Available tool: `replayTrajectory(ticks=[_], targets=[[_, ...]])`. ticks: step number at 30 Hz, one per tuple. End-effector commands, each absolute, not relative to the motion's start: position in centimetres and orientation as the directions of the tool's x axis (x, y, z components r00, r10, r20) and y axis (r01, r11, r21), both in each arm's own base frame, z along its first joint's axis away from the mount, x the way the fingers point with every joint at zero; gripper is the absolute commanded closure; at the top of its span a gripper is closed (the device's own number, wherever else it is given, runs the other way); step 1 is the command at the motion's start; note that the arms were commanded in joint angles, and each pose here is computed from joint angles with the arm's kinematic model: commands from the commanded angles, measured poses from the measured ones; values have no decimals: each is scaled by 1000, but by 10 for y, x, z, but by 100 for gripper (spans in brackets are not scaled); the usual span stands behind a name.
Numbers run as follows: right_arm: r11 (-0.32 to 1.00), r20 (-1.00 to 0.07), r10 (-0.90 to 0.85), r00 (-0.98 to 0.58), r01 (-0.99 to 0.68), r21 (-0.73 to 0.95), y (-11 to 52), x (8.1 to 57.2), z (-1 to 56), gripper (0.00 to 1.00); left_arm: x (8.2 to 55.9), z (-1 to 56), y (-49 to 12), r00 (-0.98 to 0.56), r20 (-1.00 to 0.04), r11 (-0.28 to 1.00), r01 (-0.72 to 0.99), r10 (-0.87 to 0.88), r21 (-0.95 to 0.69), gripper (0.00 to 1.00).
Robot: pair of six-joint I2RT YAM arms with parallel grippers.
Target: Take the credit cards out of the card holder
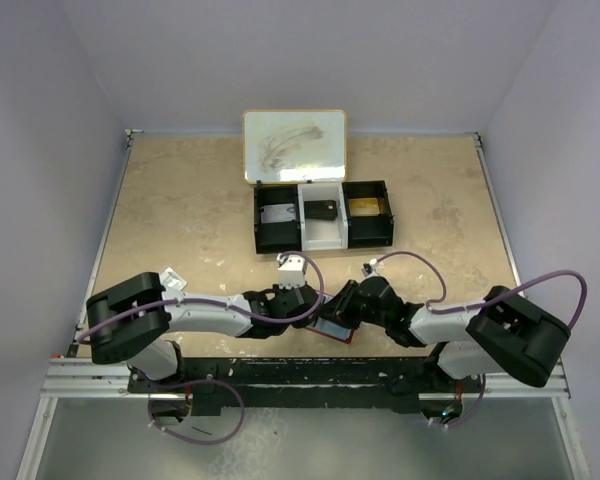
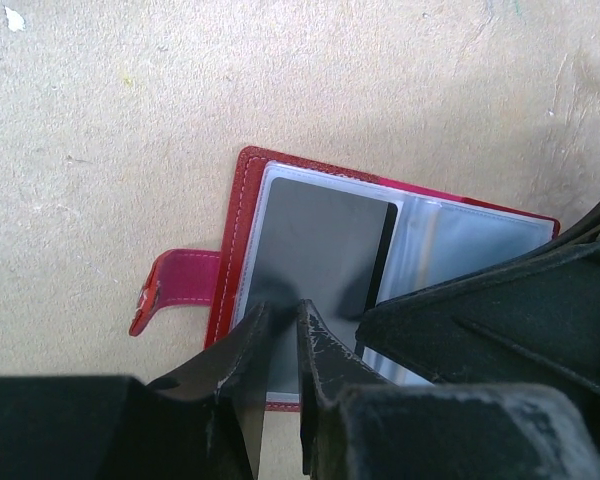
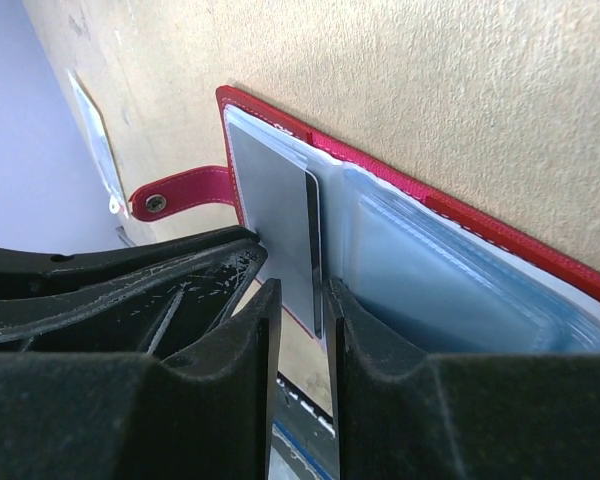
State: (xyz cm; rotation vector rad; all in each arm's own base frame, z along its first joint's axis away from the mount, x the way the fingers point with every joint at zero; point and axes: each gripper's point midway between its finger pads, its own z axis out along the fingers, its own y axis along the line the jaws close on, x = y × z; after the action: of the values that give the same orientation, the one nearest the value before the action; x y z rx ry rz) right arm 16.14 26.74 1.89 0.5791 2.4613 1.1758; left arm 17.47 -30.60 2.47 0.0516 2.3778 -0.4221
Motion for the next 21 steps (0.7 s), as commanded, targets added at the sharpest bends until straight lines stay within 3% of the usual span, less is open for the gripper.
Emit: replayTrajectory(ticks=[1, 6, 21], targets=[[606, -139, 517, -844, 246, 756, 254, 158, 1, 74, 165, 4, -287, -777, -629, 966, 135, -35, -220, 86], [562, -146, 489, -860, 182, 807, 267, 160, 14, 85, 164, 6, -287, -776, -629, 962, 135, -46, -236, 86], [514, -164, 479, -862, 124, 849, 278, 166, 23, 84, 163, 8, -288, -776, -627, 958, 133, -58, -253, 87]])
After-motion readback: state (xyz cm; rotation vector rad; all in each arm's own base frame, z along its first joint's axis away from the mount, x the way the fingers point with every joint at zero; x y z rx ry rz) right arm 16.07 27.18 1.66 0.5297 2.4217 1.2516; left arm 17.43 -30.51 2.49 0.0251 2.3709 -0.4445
